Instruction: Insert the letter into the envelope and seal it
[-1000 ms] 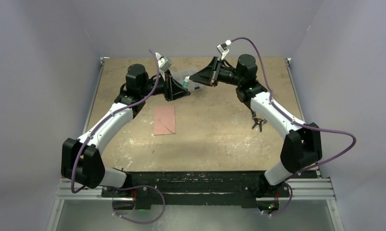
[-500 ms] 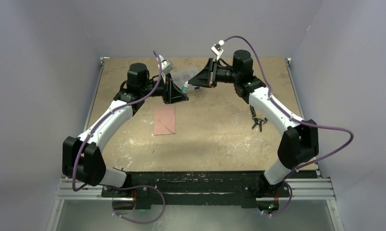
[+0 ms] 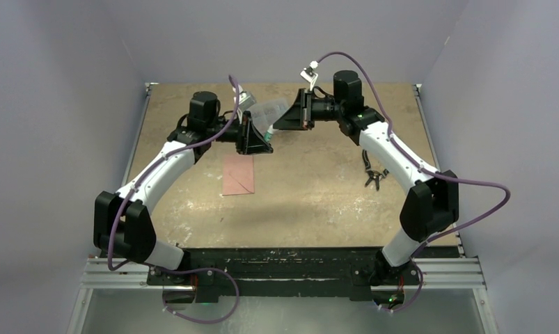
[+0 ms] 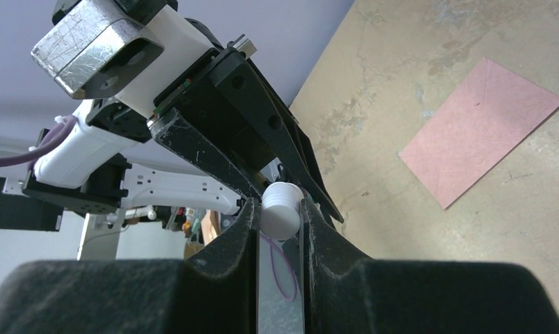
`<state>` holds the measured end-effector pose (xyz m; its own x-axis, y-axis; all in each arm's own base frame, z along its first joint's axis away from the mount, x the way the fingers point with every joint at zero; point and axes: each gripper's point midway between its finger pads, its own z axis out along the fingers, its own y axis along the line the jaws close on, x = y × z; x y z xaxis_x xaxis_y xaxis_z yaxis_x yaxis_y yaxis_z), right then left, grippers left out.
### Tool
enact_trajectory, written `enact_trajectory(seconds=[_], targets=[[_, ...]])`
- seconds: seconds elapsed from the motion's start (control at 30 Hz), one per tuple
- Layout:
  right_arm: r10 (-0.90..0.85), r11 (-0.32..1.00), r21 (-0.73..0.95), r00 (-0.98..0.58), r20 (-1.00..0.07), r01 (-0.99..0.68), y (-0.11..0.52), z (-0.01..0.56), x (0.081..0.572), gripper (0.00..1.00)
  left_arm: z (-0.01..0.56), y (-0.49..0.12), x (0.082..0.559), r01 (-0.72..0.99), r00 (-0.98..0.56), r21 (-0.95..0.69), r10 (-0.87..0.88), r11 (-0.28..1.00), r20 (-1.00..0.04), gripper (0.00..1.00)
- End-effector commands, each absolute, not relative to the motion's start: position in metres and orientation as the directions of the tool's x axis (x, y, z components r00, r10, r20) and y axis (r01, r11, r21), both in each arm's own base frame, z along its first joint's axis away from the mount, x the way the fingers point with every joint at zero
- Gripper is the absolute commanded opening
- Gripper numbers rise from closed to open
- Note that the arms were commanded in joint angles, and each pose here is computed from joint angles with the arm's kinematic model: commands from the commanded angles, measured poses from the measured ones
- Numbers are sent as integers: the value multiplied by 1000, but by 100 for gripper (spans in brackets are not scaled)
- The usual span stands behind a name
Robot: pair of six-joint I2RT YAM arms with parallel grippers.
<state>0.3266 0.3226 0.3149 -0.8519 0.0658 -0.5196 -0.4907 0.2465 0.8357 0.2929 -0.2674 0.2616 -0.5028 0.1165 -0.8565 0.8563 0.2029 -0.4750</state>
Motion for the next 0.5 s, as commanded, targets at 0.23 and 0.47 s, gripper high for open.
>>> enact_trajectory(seconds=[0.23, 0.47], targets=[[-78, 206, 784, -809, -583, -585, 341, 311, 305, 0, 278, -277, 280, 911, -411, -401, 159, 91, -898, 0], [-129, 230, 750, -784, -608, -620, 335, 302, 300, 0, 274, -275, 280, 908, -419, -407, 176, 103, -891, 0]])
